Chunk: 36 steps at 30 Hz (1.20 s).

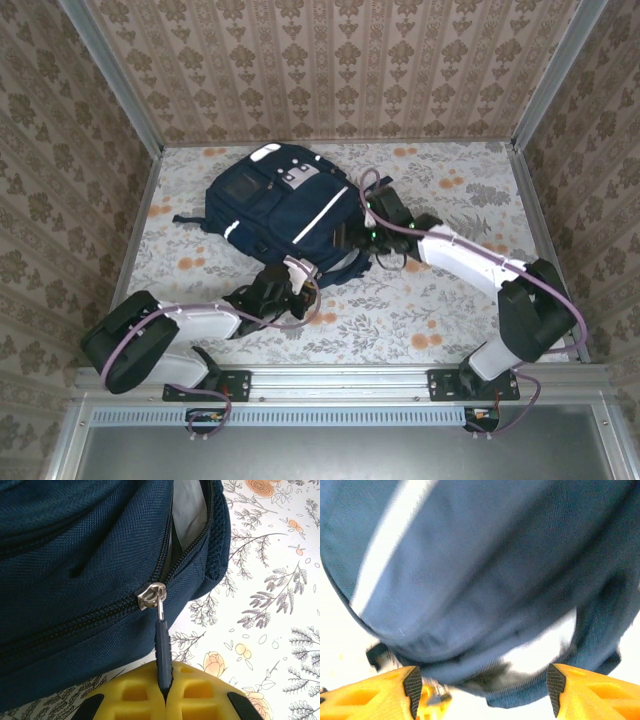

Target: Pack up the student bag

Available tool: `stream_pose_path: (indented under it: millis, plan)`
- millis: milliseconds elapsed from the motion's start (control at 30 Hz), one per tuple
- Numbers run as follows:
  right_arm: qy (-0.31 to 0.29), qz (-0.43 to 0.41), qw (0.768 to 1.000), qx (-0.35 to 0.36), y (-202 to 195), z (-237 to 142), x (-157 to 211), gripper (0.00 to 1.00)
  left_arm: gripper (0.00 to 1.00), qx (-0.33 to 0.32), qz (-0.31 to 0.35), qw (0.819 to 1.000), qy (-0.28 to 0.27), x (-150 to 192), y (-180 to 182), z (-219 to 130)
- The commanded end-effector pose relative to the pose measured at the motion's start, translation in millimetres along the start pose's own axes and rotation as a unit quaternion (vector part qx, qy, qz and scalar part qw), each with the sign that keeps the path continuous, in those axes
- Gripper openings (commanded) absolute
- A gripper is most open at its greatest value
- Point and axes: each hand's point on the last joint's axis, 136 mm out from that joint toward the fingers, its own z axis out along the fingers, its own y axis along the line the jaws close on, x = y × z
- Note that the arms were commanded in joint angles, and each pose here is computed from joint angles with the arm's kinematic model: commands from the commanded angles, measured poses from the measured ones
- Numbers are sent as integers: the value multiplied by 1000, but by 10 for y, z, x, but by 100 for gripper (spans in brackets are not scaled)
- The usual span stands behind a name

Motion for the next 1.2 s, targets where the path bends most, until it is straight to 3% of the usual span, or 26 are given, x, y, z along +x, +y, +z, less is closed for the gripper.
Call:
stream_pose_path:
  millis: [0, 233, 533, 700, 867, 967, 1067, 1167]
  plan:
    - [-3, -105, 993, 45, 38, 37, -320, 74, 0, 15, 23, 1000, -3, 38, -82, -66]
    - [-2, -174, 980, 99, 109, 561, -1006, 82, 0, 12, 27, 1000, 0, 123, -58, -132]
    - [29, -85, 990, 112, -343, 1241, -1549, 83, 0, -7, 27, 1000, -5, 111, 42, -236]
    - [61, -39, 995, 70, -556, 1415, -1472, 80, 0, -7, 19, 1000, -19, 78, 69, -313]
    - [139, -30, 987, -75, -215, 1606, -1119, 78, 0, -2, 17, 1000, -14, 114, 60, -299]
    - [175, -5, 976, -126, -135, 1717, -951, 76, 0, -2, 14, 1000, -11, 137, 64, -286]
    - [196, 12, 970, -142, -141, 1797, -843, 64, 0, -5, 11, 1000, -15, 119, 73, -297]
    - [180, 28, 975, -128, -225, 1776, -883, 30, 0, -12, 11, 1000, -16, 110, 96, -318]
